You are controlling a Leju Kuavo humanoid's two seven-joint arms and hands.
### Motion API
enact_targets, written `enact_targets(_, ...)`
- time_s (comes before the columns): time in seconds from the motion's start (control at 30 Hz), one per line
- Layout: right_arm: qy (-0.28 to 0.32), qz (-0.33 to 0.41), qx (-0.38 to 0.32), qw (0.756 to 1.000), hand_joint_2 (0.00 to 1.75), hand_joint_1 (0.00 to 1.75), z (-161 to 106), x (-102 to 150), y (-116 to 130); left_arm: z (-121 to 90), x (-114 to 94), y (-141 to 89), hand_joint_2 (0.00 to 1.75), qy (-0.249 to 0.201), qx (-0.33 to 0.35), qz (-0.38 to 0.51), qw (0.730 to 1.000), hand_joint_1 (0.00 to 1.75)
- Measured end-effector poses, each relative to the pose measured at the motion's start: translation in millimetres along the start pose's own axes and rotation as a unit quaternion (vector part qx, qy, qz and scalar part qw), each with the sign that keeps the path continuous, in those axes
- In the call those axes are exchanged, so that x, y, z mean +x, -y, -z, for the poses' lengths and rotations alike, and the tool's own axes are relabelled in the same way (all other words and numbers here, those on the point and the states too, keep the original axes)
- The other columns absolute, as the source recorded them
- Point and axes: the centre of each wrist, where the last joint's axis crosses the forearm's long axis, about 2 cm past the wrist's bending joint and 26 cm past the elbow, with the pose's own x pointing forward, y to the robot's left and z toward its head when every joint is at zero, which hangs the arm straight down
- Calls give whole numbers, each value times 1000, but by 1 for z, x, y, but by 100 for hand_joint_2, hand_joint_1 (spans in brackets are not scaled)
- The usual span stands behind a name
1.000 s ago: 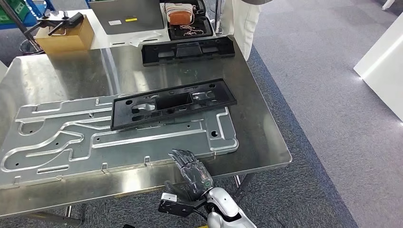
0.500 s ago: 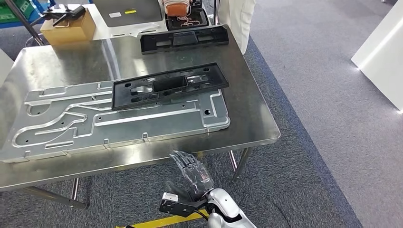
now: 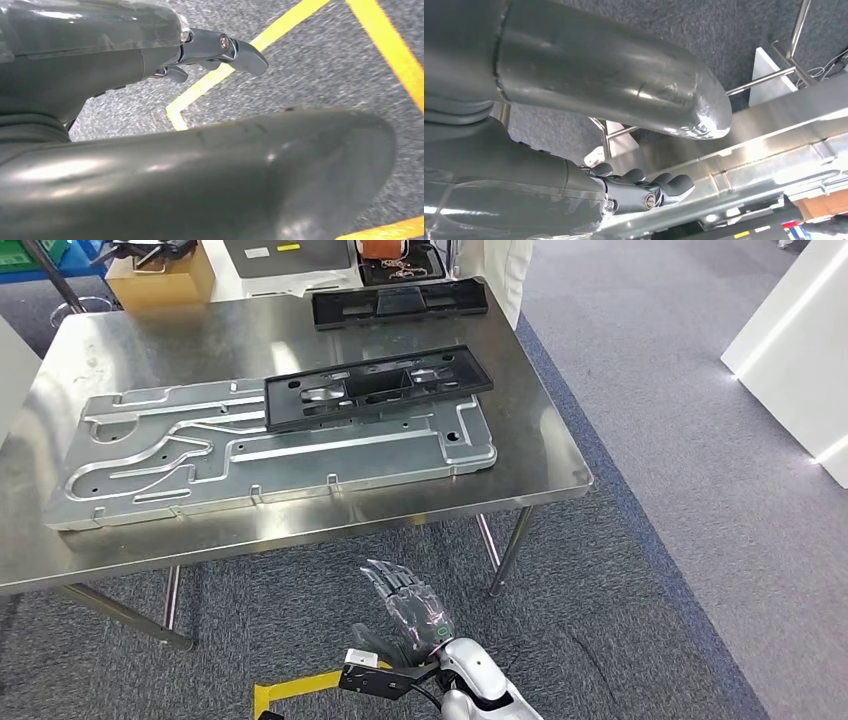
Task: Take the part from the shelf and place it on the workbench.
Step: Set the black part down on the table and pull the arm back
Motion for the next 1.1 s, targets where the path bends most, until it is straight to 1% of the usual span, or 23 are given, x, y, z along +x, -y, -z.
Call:
enact_targets(0.37, 5, 5, -7, 1000, 0, 0, 3, 1, 3, -1, -5, 3, 0, -3, -2, 2, 1000, 0)
enact_targets(0.6, 2, 9, -8, 1000, 0, 0, 1, 1, 2, -1, -2, 3, 0, 0, -2, 7, 1000, 0)
enact_targets(0.97, -12, 18, 2, 1000, 0, 0, -15, 2, -4, -1, -2, 4, 0, 3, -6, 16, 1000, 0)
enact_targets(1.1, -6, 16, -4, 1000, 0, 0, -13, 4, -1, -1, -1, 5, 0, 5, -7, 18, 1000, 0)
